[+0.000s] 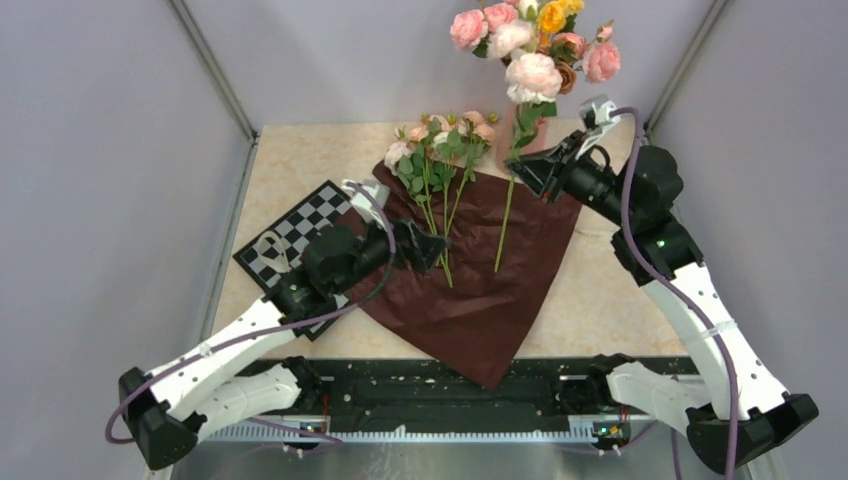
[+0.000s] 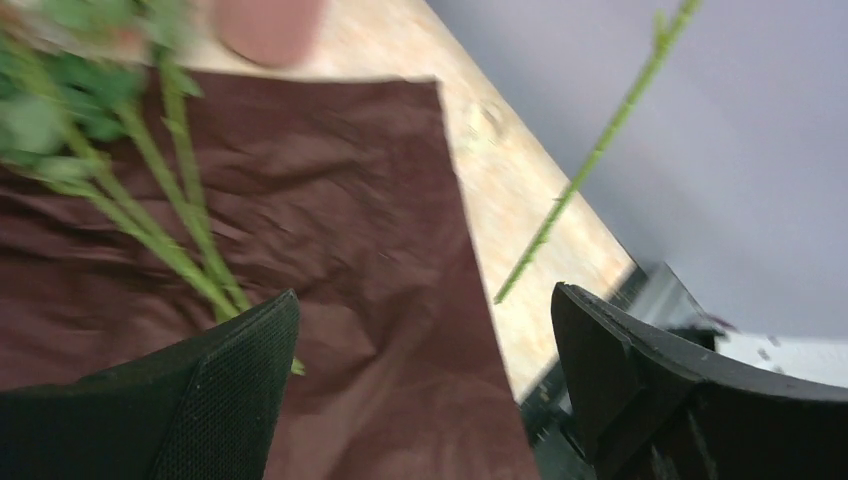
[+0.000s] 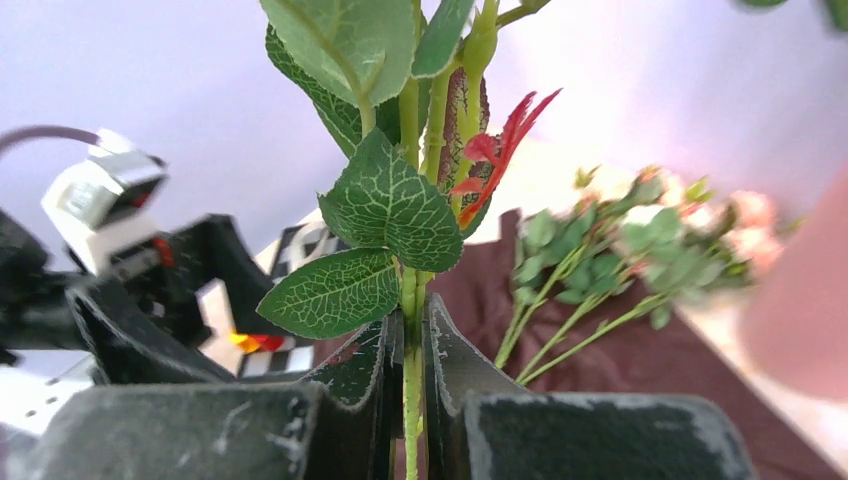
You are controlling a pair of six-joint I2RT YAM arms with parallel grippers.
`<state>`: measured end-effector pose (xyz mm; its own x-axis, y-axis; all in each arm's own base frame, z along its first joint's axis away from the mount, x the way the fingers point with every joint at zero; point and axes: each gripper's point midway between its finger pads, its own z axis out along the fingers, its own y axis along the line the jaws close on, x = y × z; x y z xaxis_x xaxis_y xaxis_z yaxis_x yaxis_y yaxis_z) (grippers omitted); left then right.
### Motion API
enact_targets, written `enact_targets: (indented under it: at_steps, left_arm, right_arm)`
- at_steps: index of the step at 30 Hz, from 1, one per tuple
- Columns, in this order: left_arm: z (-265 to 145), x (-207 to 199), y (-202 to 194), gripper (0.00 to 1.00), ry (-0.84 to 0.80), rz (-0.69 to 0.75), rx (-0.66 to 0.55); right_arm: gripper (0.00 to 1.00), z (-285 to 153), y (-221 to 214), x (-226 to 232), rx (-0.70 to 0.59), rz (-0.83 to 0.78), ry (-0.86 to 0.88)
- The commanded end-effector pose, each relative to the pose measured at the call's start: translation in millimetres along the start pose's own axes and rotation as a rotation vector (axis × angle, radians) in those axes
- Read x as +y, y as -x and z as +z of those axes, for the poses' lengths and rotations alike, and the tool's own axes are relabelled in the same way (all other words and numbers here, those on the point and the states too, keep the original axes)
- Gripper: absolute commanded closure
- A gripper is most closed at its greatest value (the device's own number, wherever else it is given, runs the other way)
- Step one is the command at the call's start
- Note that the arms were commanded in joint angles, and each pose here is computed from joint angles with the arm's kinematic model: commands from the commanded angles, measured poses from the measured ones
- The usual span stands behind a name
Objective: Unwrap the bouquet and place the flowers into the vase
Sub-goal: Pick up the fake flower from the wrapping paper, then insert the fake flower into the vase.
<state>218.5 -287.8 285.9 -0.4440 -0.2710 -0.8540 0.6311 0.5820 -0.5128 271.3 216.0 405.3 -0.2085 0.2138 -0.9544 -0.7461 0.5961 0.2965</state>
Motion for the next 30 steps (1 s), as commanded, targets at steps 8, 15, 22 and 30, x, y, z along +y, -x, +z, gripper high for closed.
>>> enact_targets:
  at_steps: [8, 15, 22, 30]
  left_arm:
    - [-92.4, 134.6, 68.8, 0.01, 0.583, 0.179, 0.043]
    - [-121.6, 196.0, 75.2, 0.01, 0.765, 0.15, 0.027]
    - [-154.6, 246.8, 69.8, 0.01, 1.025, 0.18, 0.02]
    - [-158.5, 251.7, 68.0, 0.01, 1.043, 0.177, 0.008]
  right_arm:
    - [1.0, 29.1, 91.6, -37.3, -0.243, -0.433, -0.169]
    - [1.0, 69.0, 124.5, -69.0, -0.3, -0.595, -0.251]
    - [1.0, 101.2, 157.7, -101.9, -0.379, -0.744, -0.369]
    - [1.0, 111.7, 189.1, -115.0, -0.509, -0.83, -0.455]
